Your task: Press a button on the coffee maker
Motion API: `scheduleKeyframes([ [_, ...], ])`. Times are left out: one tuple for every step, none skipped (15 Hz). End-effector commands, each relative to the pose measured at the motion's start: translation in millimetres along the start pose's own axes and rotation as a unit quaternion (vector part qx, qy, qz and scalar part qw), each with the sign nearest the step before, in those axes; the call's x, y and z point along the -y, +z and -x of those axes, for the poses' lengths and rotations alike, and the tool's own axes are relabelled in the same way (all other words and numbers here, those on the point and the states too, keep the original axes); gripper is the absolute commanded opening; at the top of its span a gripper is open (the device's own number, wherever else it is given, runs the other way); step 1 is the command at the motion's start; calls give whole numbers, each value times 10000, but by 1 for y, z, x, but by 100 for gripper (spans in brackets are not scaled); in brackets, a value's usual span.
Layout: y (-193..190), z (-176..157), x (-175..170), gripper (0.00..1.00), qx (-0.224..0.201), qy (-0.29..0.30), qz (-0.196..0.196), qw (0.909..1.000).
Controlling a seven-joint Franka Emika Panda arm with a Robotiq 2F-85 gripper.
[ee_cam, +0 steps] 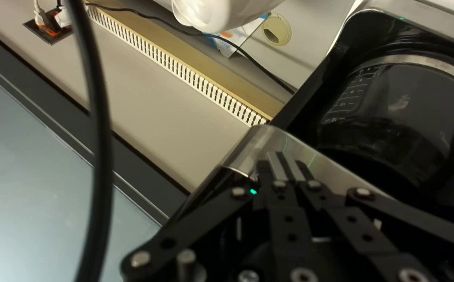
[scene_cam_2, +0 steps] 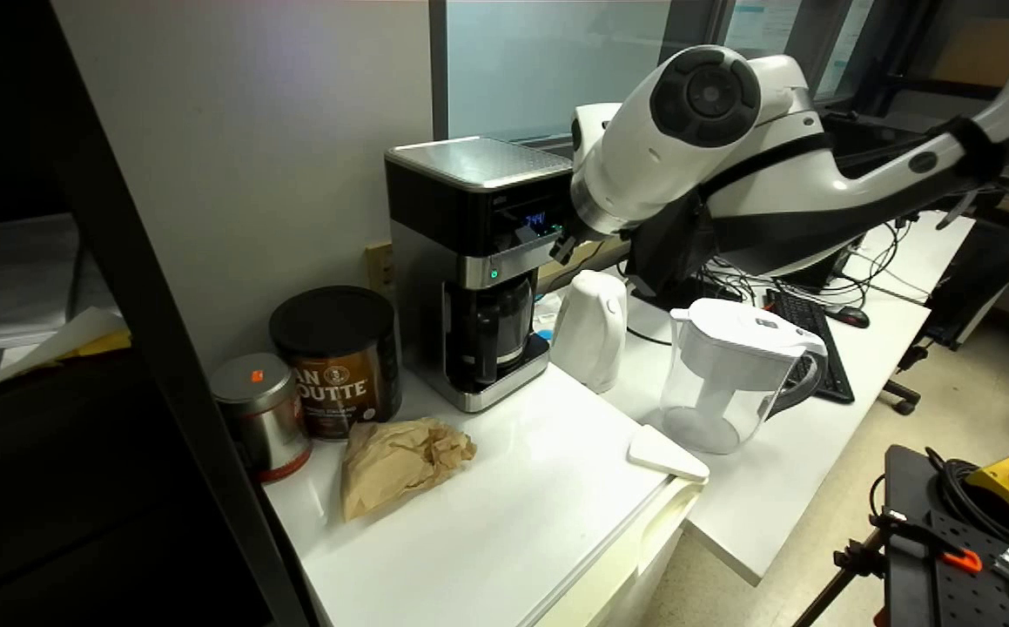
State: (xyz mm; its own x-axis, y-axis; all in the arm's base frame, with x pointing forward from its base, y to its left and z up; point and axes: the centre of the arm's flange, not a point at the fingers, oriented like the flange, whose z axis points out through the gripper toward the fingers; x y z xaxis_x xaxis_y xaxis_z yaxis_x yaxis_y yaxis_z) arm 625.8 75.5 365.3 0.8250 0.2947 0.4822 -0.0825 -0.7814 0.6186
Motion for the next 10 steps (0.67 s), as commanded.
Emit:
scheduleKeyframes([
  [14,-19,7,0,-78,113,130,9998],
  [15,-20,7,0,-66,113,151,9998],
  [15,-20,7,0,-55,110,163,9998],
  [16,-20,8,0,-47,109,171,9998],
  [15,-19,8,0,-49,94,172,9998],
  [14,-18,8,0,-46,76,176,9998],
  [12,-14,8,0,-33,43,178,9998],
  [9,-10,9,0,6,-35,176,9998],
  [5,-2,10,0,34,-156,248,9996],
  [2,5,11,1,3,-266,282,9992],
])
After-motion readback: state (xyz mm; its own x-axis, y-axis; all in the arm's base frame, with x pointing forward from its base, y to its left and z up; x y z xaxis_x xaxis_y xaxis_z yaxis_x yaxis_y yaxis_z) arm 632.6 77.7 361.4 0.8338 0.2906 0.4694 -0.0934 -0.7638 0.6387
